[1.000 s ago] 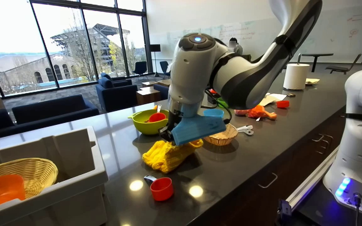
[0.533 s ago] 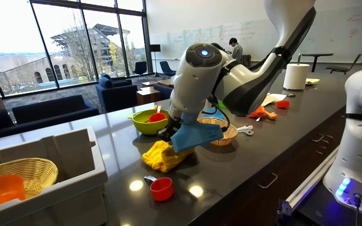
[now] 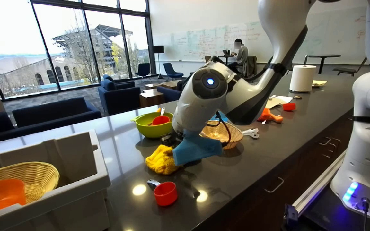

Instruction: Fold the yellow cloth halfway

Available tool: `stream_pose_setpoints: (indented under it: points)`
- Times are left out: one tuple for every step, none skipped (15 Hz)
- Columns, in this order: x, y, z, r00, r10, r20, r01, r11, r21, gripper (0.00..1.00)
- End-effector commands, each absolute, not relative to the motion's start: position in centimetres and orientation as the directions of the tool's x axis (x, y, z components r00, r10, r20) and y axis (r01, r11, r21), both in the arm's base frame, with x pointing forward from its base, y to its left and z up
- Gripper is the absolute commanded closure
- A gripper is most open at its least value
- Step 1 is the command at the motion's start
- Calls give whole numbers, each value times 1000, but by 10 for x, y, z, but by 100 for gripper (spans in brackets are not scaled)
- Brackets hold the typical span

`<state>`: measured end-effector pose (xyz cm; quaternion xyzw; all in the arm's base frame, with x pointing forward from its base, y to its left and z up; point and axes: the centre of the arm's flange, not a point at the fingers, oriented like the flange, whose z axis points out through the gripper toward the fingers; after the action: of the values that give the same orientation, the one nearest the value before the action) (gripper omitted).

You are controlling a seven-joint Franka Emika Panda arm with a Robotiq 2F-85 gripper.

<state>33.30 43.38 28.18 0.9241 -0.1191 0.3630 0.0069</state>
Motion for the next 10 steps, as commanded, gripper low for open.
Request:
stream_pose_setpoints:
  points:
    - [341, 438, 264, 658, -245, 712, -274, -959, -78, 98]
    - [342, 438, 261, 654, -248, 715, -287, -956, -69, 98]
    - [344, 438, 257, 650, -251, 717, -299, -952, -63, 97]
    - [344, 437, 255, 650, -257, 715, -311, -949, -59, 66]
    - [346, 437, 253, 649, -263, 714, -321, -946, -57, 64]
    - [346, 437, 254, 649, -269, 712, -328, -943, -58, 60]
    - [347, 438, 253, 645, -274, 713, -334, -941, -59, 53]
    - [349, 438, 255, 636, -279, 719, -338, -939, -66, 48]
    - [351, 438, 258, 624, -285, 727, -343, -936, -73, 40]
    - [355, 438, 263, 596, -293, 748, -344, -934, -92, 34]
